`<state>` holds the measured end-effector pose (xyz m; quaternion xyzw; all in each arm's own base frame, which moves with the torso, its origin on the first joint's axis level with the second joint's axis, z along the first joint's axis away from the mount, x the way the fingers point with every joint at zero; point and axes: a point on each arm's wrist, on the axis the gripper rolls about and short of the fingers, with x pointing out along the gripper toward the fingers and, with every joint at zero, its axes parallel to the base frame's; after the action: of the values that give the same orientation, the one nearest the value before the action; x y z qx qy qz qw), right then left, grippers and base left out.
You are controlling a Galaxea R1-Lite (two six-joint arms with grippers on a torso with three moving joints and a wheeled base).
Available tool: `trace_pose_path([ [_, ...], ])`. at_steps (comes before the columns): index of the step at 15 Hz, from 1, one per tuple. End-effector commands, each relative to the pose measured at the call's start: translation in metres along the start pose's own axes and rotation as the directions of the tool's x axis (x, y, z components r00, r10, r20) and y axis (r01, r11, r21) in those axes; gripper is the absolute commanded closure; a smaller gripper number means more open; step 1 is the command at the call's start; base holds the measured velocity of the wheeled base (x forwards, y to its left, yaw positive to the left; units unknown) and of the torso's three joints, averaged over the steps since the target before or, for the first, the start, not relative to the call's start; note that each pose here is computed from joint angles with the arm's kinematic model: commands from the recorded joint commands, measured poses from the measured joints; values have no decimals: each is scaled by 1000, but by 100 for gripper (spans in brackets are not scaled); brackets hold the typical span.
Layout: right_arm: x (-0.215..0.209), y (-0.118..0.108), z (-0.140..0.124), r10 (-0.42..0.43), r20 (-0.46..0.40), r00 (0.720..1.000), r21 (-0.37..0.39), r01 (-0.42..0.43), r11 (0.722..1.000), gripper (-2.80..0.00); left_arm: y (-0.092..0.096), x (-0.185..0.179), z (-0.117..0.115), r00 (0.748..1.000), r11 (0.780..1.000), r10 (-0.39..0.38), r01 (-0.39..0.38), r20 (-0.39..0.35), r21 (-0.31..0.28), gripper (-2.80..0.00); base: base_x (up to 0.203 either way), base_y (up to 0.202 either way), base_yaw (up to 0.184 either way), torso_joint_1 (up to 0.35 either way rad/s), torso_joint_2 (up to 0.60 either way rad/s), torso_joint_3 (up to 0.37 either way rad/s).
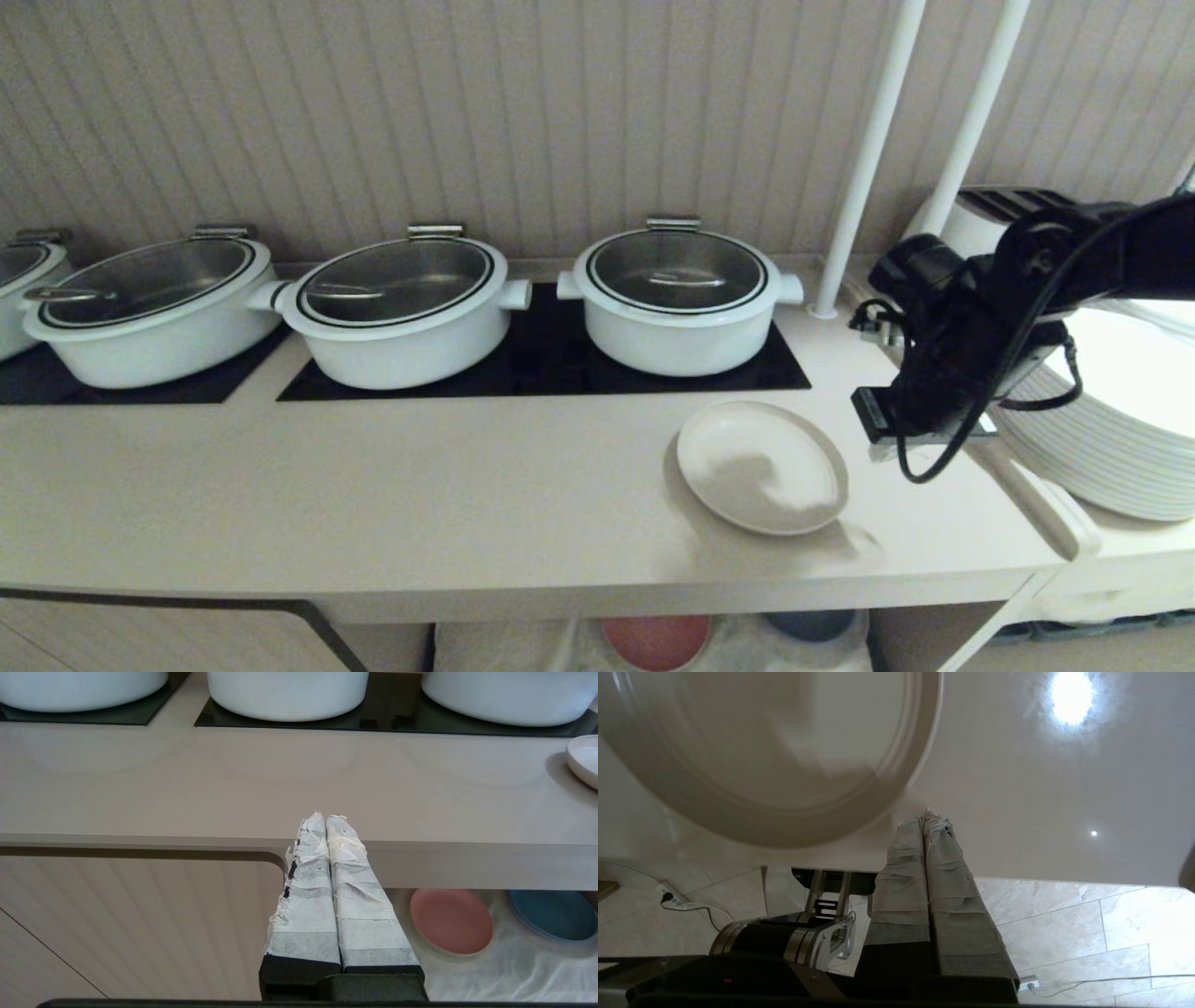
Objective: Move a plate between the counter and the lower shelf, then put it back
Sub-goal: Pick up the plate
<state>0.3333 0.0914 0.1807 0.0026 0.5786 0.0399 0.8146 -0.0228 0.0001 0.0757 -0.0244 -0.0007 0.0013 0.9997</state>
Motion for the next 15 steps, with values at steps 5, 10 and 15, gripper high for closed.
trace_pose_path([
  [5, 27, 1, 23, 5, -12, 1000, 73, -4, 997, 0, 0, 0, 0, 1000, 1000, 0, 0, 0, 0, 0, 0, 0, 0, 0, 0, 0],
  [10, 34, -8, 38, 24, 20, 1000, 130, -26, 991, 0, 0, 0, 0, 1000, 1000, 0, 0, 0, 0, 0, 0, 0, 0, 0, 0, 0],
  [15, 38, -14, 42, 15, 21, 1000, 142, -18, 990, 0, 0, 0, 0, 1000, 1000, 0, 0, 0, 0, 0, 0, 0, 0, 0, 0, 0],
])
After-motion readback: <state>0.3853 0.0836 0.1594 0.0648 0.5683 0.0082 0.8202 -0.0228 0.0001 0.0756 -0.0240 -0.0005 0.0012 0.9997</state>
